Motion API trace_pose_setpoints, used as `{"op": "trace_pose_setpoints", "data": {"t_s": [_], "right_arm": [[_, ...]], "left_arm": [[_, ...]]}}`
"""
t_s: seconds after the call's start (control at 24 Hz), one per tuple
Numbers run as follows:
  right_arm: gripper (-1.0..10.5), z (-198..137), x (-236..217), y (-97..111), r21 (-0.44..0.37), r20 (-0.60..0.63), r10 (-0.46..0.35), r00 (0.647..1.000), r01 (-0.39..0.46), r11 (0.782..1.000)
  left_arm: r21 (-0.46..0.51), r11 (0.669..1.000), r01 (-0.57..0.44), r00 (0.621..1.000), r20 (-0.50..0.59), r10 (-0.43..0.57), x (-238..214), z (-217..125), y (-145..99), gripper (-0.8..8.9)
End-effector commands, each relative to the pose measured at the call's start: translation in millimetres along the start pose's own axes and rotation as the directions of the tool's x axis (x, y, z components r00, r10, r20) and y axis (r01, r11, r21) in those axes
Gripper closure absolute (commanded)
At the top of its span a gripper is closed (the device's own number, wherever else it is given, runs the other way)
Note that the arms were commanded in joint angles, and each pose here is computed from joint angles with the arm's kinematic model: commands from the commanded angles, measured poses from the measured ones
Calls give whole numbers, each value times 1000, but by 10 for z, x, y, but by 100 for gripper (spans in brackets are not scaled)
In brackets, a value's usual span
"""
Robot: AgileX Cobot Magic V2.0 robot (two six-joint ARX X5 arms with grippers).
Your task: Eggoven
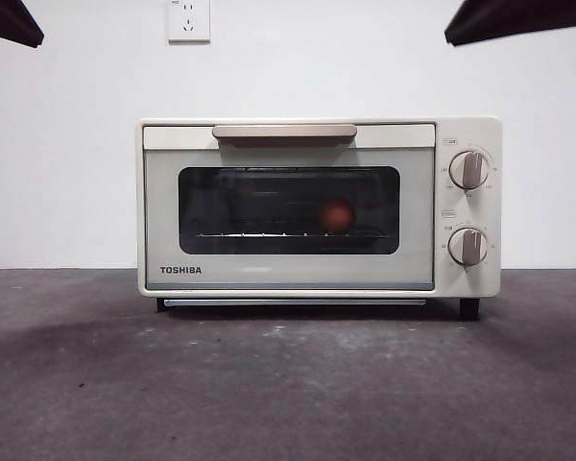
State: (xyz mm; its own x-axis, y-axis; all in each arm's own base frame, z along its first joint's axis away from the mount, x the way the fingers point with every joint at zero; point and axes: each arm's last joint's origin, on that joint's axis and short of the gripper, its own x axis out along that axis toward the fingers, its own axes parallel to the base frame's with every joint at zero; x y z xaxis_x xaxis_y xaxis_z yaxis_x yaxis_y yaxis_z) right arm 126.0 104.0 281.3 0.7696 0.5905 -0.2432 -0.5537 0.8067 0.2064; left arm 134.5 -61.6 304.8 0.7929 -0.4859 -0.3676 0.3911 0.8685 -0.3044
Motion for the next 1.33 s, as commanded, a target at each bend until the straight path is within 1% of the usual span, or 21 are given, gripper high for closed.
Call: {"op": "trace_pose_setpoints", "data": {"t_s": [0.04,0.67,0.71,0.75,0.83,0.92,1.04,1.17,1.33], "right_arm": [[944,33,-1,15,0,16,-6,1000,6,1000],[944,50,-3,18,2,32,-2,999,2,1000],[944,50,-3,18,2,32,-2,999,2,1000],[944,50,-3,18,2,32,-2,999,2,1000],[944,50,-3,18,2,32,-2,999,2,1000],[944,50,-3,18,2,32,-2,999,2,1000],[944,50,-3,18,2,32,-2,999,2,1000],[944,50,-3,18,2,32,-2,999,2,1000],[944,50,-3,18,2,32,-2,999,2,1000]], "left_arm": [[14,1000,10,1000,15,-10,-11,44,-23,808],[14,1000,10,1000,16,-11,-9,45,-23,808],[37,999,8,1000,15,-9,-9,44,-22,808],[122,993,-5,1000,27,2,-10,54,-20,808],[216,976,-25,998,61,12,-10,83,-18,808],[281,957,-74,993,113,43,-13,124,-12,808],[331,918,-219,963,225,149,-67,199,72,808],[307,896,-321,923,315,223,-153,170,213,808],[250,866,-432,861,399,315,-257,-46,394,808]]}}
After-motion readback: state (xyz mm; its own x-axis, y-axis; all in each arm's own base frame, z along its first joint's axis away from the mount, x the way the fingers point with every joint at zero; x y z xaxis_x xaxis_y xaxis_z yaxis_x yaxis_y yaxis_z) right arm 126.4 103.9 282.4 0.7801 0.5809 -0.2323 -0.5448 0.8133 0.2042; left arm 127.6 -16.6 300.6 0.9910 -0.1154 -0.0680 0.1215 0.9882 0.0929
